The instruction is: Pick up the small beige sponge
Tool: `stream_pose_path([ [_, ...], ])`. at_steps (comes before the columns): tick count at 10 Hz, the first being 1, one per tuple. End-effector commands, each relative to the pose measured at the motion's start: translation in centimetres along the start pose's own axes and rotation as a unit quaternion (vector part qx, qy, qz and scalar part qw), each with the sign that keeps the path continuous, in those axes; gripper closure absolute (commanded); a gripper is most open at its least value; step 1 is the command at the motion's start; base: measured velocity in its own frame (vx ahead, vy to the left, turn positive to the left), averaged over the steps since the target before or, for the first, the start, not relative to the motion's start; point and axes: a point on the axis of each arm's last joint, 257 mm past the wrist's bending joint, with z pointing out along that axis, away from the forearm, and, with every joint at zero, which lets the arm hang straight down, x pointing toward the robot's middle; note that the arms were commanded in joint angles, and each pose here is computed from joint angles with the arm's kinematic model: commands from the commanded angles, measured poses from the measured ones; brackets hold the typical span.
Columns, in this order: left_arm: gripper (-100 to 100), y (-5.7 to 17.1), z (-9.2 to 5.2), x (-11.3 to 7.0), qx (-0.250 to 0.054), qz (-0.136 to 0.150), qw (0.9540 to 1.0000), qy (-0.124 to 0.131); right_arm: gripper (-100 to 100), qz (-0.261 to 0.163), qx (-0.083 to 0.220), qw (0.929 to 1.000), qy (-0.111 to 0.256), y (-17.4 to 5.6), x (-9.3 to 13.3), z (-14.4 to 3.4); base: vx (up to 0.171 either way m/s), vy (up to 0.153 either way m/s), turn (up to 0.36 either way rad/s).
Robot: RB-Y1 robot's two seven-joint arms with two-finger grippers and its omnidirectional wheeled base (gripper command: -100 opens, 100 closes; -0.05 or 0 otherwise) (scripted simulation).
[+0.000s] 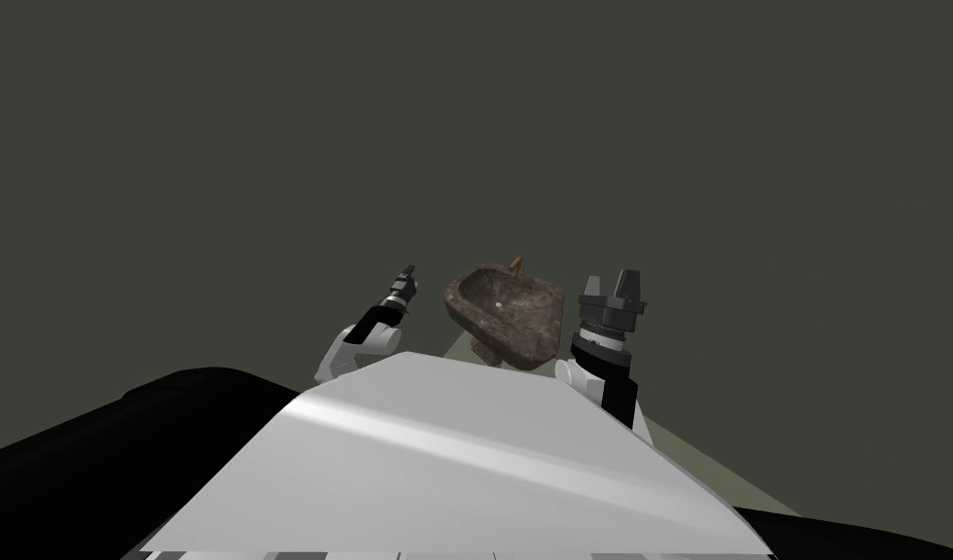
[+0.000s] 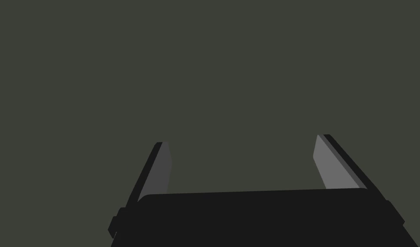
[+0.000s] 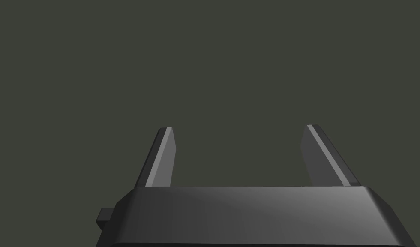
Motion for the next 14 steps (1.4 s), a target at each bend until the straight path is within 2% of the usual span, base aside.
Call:
stream_pose_path([
  [1,-100,1.0,0.0,-0.2,-0.022,0.007,0.9997,0.002,0,0.000,0.000,1.0000,0.000,0.0,0.0,0.0,-0.003,-0.027,-0.051],
  [6,-100,4.0,-0.3,-0.4,-0.089,0.022,0.9958,0.006,0,0.000,0.000,1.0000,0.000,0.0,0.0,0.0,0.004,-0.032,-0.052],
  [10,-100,5.6,-0.7,-0.5,-0.126,0.030,0.9916,0.009,0,0.000,0.000,1.0000,0.000,0.0,0.0,0.0,0.004,-0.017,-0.034],
  [14,-100,7.6,-1.4,-0.6,-0.175,0.046,0.9834,0.014,0,0.000,0.000,1.0000,0.000,0.0,0.0,0.0,0.006,-0.022,-0.089],
])
